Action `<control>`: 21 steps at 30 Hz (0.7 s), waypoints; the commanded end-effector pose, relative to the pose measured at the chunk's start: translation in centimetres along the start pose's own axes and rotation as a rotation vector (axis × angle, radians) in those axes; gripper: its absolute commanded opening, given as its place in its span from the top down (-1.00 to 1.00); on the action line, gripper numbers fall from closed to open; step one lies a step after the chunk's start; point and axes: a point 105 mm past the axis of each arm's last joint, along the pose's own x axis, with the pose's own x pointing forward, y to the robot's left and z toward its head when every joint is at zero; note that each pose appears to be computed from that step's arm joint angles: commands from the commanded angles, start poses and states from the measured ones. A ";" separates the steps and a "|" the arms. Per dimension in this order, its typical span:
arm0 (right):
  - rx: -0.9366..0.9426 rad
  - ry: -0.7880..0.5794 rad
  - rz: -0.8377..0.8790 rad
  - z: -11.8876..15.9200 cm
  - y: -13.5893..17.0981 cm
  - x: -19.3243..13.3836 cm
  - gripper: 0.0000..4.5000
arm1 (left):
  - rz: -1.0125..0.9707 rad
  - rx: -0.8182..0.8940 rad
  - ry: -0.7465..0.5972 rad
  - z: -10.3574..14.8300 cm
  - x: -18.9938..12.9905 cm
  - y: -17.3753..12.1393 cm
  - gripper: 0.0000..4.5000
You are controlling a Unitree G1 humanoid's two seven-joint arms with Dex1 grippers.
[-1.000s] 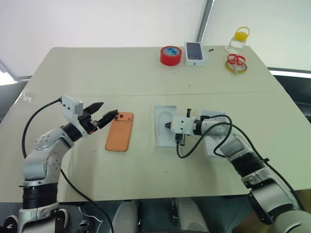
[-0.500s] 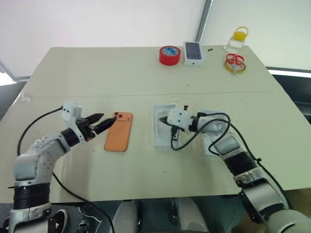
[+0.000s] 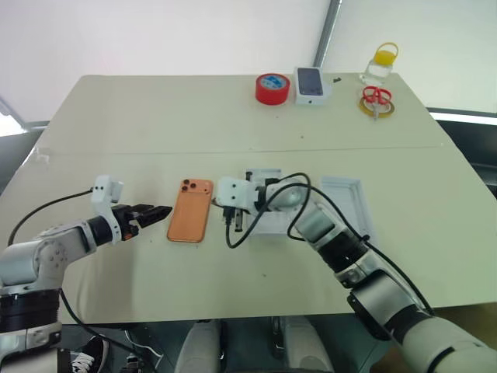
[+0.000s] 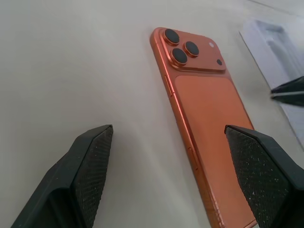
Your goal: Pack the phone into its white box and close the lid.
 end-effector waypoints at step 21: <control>-0.102 0.086 -0.011 -1.1 -0.1 1.4 0.98 | -0.199 -0.197 0.167 -3.7 5.1 -6.1 -0.76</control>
